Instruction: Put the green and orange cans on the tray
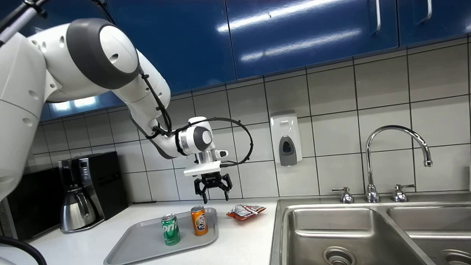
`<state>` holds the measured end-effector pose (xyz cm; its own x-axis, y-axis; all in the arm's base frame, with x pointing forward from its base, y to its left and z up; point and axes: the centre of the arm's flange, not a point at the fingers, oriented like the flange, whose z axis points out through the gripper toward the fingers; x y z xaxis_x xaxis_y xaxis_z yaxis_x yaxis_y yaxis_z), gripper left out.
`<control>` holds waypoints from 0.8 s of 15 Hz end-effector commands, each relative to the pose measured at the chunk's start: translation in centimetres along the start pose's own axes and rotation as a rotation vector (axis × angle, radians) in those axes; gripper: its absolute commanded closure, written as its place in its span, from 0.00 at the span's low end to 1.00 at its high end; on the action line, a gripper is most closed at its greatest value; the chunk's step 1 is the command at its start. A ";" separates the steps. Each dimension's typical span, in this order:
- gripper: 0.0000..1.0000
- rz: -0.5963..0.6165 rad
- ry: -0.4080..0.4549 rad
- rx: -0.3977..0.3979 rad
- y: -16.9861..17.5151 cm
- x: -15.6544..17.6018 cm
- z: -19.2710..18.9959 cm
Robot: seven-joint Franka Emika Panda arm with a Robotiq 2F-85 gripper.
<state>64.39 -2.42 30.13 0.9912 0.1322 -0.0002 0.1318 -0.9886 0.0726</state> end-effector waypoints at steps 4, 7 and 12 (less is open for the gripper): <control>0.00 0.068 -0.007 0.019 2.8 -6.0 -2.7; 0.00 0.100 -0.010 0.020 3.8 -8.0 -3.3; 0.00 0.150 -0.026 0.019 5.2 -11.6 -3.6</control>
<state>57.05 -8.07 33.08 0.9995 0.0223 -0.0205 0.0236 -0.9977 0.0643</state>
